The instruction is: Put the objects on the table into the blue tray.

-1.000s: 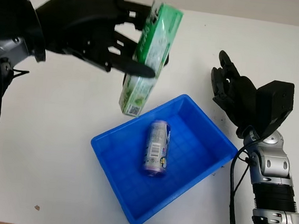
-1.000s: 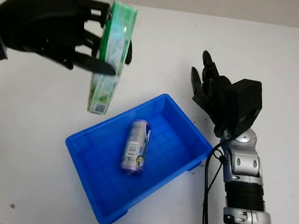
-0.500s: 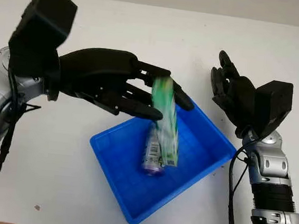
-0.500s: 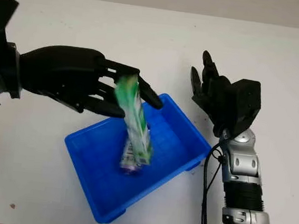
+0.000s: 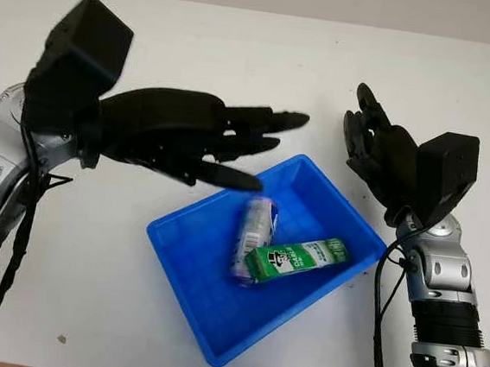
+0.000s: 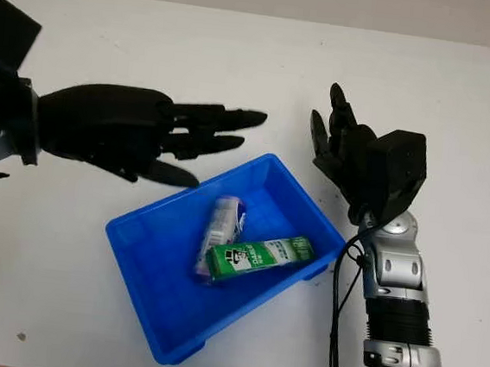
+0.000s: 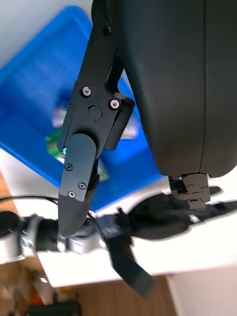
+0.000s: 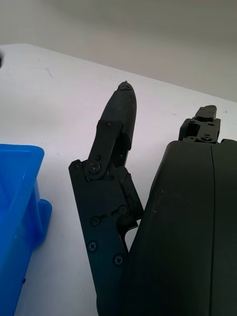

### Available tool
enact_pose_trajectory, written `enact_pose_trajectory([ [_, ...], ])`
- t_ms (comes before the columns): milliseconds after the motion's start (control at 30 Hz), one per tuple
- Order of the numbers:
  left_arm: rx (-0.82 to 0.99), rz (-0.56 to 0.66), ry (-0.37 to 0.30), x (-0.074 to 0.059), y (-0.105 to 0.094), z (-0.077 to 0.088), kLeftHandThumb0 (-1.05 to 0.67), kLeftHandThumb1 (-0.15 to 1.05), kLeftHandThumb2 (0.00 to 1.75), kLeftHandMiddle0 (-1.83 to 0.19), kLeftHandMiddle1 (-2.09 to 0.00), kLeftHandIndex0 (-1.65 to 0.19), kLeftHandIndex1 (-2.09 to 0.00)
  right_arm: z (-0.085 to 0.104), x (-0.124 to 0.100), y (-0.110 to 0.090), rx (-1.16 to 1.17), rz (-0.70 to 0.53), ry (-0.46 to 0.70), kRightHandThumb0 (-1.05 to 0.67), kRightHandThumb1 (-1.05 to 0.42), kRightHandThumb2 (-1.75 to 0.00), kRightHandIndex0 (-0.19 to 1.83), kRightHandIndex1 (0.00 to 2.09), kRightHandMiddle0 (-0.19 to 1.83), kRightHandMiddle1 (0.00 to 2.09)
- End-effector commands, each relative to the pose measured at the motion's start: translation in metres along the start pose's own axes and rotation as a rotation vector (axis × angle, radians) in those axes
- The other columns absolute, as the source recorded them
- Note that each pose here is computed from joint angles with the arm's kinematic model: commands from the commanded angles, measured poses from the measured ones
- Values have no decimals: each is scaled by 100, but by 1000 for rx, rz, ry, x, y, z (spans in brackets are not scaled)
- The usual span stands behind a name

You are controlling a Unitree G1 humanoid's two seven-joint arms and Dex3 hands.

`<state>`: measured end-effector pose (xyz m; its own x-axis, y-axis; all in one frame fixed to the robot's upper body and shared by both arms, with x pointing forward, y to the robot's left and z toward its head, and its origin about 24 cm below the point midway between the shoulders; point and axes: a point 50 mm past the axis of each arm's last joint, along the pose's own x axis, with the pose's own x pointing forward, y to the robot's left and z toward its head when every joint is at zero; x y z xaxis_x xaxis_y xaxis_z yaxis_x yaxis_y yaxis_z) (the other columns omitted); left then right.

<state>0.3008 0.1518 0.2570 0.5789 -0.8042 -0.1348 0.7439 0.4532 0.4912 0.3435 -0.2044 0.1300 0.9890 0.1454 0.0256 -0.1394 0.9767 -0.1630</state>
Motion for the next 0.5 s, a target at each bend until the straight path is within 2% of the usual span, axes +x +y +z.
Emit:
enact_pose_trajectory([
  [0, -43, 138, -92, -6, 19, 3, -81, 105, 47, 16, -4, 13, -5, 2, 0, -1, -8, -6, -6, -64, -105, -63, -18, 5, -18, 4],
  [67, -121, 275, -151, -10, 32, -8, -77, 105, 54, 14, -5, 11, -6, 3, 0, -3, -5, -8, -11, -64, -105, -63, -18, 5, -18, 4],
  [167, -192, 444, -189, -14, 43, -26, -75, 105, 57, 15, -5, 13, -5, 4, 0, -4, 1, -25, -17, -64, -105, -63, -16, 6, -16, 5],
  [233, -233, 570, -198, -17, 48, -46, -76, 105, 57, 17, -4, 16, -3, 6, 0, -6, -2, -25, -29, -64, -105, -63, -16, 6, -16, 6],
  [300, -256, 661, -190, -19, 50, -70, -77, 105, 56, 19, -2, 18, -2, 8, 1, -7, -5, -22, -37, -64, -105, -64, -17, 5, -16, 5],
  [467, -329, 756, -148, -16, 49, -110, -76, 105, 56, 19, 0, 19, 0, 12, 1, -10, -6, -33, -39, -65, -105, -67, -17, 5, -16, 5],
])
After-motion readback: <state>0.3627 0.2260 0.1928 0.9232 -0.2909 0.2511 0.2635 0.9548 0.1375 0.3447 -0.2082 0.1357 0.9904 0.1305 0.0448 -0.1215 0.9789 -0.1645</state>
